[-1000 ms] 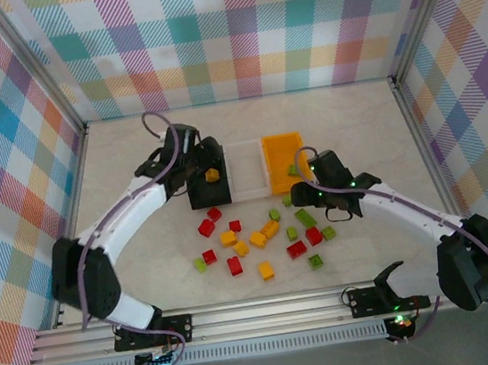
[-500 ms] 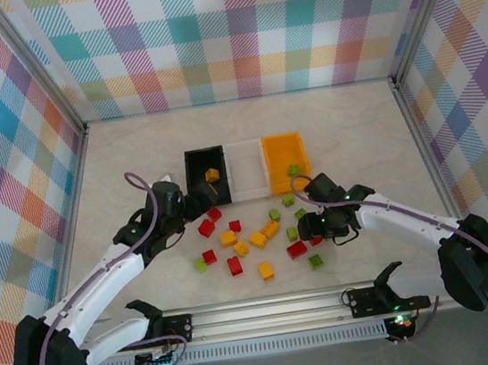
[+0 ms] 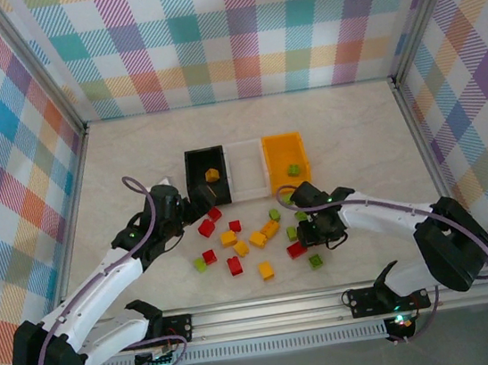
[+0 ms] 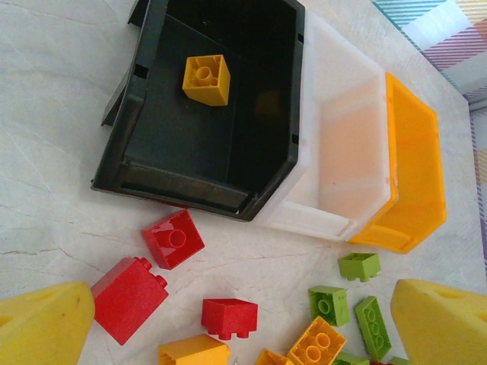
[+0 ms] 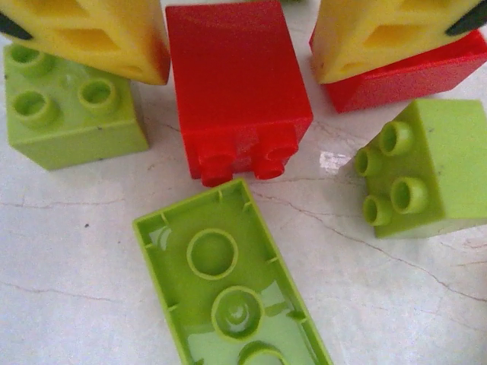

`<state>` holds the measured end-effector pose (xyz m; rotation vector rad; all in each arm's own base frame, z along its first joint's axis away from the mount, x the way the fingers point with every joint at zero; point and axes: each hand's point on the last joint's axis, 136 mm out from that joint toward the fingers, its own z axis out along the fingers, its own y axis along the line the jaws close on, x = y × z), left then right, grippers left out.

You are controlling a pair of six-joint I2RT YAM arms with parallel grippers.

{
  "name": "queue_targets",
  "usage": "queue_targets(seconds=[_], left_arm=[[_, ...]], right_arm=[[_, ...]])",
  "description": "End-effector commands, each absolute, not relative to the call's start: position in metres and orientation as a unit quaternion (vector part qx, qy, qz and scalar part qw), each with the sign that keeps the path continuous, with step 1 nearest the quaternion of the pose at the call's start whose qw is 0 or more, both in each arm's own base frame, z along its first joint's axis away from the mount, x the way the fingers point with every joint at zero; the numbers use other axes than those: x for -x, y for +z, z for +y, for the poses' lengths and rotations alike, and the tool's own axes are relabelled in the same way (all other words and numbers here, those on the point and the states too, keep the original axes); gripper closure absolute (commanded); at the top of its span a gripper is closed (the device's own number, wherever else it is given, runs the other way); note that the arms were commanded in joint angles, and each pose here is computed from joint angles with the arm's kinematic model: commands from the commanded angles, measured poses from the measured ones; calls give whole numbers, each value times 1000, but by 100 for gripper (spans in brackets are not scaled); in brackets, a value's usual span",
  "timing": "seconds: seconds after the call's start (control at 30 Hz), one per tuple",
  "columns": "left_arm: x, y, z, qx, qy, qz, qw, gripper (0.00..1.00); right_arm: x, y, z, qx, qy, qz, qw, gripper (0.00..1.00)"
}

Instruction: Sort the legos into containers by color

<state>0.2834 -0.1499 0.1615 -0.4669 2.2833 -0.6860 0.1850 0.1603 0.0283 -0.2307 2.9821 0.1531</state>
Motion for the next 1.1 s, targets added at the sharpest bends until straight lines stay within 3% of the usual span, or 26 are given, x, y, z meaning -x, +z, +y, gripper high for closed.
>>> queue_targets(seconds=[0.0,0.2,0.43,0.6,0.87,1.07], left_arm=[[-283,159,-148,186,-266,880,348,0],[-282,158,-148,188,-268,880,345,0],[-278,156,-147,185,-275,880,342,0],[-270,151,-145,183,-277,882,334,0],[-252,141,-132,193,-262,888,324,0],[-245,139,-128,193,-258,891,319,0]], right_arm=[[-191,31,161,83,41,992,86,54],[-198,49,162,91,45,988,114,68],[-227,129,200,133,130,962,201,69],[-282,162,253,146,168,943,248,68],[-373,144,306,154,123,947,252,65],[-406,120,308,136,72,958,240,60]])
